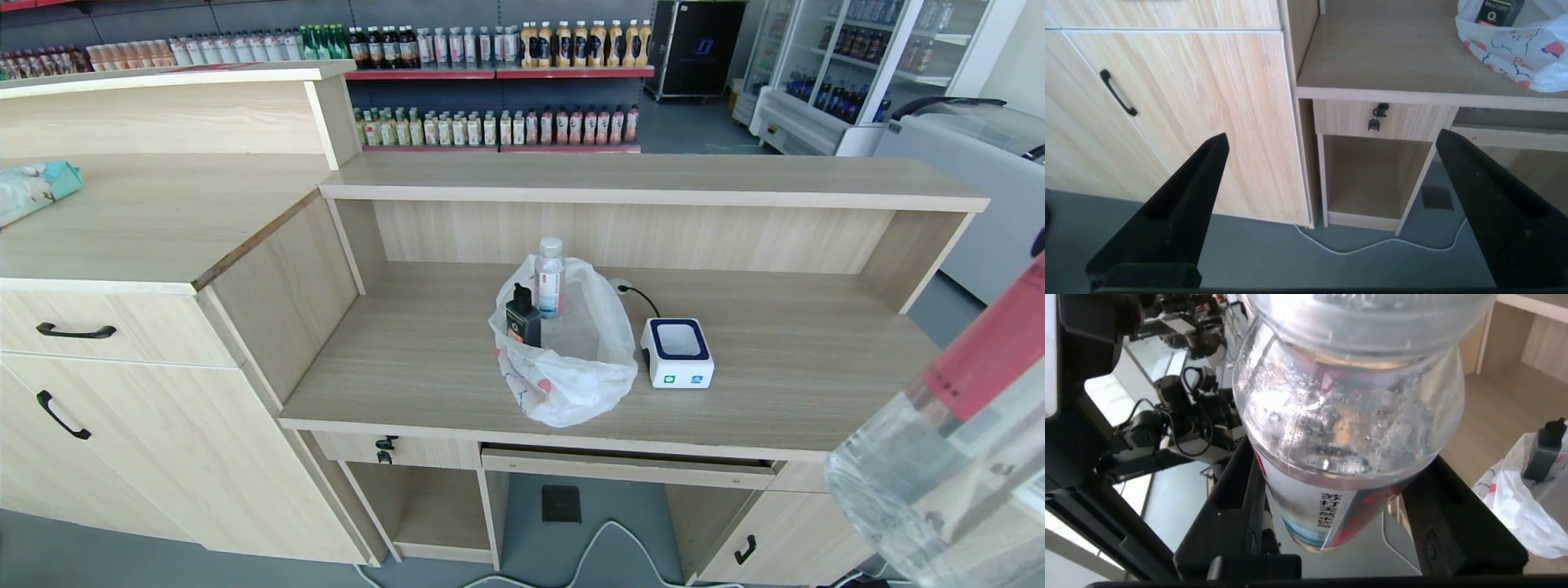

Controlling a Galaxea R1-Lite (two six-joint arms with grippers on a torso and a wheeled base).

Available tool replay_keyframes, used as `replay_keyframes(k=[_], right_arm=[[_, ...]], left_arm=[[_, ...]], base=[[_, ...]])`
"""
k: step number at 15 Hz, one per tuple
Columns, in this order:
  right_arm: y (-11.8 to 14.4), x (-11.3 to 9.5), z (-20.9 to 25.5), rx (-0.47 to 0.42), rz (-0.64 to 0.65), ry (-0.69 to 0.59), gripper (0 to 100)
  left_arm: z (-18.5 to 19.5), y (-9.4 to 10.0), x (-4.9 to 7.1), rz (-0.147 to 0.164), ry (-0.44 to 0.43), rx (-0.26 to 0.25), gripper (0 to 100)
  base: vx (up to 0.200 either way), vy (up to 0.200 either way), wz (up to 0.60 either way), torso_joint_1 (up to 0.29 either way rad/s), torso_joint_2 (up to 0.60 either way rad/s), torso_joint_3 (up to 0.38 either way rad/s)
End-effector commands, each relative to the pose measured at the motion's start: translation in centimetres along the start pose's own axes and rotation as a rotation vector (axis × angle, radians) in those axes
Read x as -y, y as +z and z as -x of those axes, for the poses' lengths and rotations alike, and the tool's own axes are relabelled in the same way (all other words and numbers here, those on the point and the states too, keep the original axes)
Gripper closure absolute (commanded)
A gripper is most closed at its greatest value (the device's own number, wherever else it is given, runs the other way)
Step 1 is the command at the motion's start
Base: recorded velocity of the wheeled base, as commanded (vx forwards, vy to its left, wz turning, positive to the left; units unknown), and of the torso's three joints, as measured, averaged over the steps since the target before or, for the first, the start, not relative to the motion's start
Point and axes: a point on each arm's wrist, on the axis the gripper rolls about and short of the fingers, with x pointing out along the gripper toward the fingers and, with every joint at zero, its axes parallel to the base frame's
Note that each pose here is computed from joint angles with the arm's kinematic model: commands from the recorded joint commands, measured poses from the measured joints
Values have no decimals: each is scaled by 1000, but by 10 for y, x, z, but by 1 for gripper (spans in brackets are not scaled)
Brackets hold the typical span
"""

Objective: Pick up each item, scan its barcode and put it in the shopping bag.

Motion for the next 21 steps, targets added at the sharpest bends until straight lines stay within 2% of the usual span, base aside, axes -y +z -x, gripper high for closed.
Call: replay_keyframes(k=[1, 11, 12, 14, 17, 18, 19, 21], right_arm=[[-1, 3, -3, -9, -10, 4, 100], [-2, 3, 0, -5, -6, -20, 100], [-6, 12, 0, -19, -17, -101, 100], [-24, 38, 2, -85, 19, -339, 100], [-47, 89, 27, -269, 194, -710, 100], [-50, 97, 33, -291, 206, -752, 100], [-54, 112, 48, -308, 231, -847, 100], [-55, 131, 68, -293, 266, -974, 100]], left_arm=[[0, 0, 0, 0, 1, 0, 0], [0, 0, 0, 0, 1, 0, 0], [0, 0, 0, 0, 1, 0, 0], [0, 0, 0, 0, 1, 0, 0], [0, 0, 0, 0, 1, 0, 0], [0, 0, 0, 0, 1, 0, 0], [0, 0, 0, 0, 0, 0, 0], [0, 0, 0, 0, 1, 0, 0]], base=[[0, 0, 0, 0, 0, 0], [0, 0, 0, 0, 0, 0], [0, 0, 0, 0, 0, 0], [0, 0, 0, 0, 0, 0], [0, 0, 0, 0, 0, 0], [0, 0, 0, 0, 0, 0], [0, 0, 0, 0, 0, 0], [0, 0, 0, 0, 0, 0]])
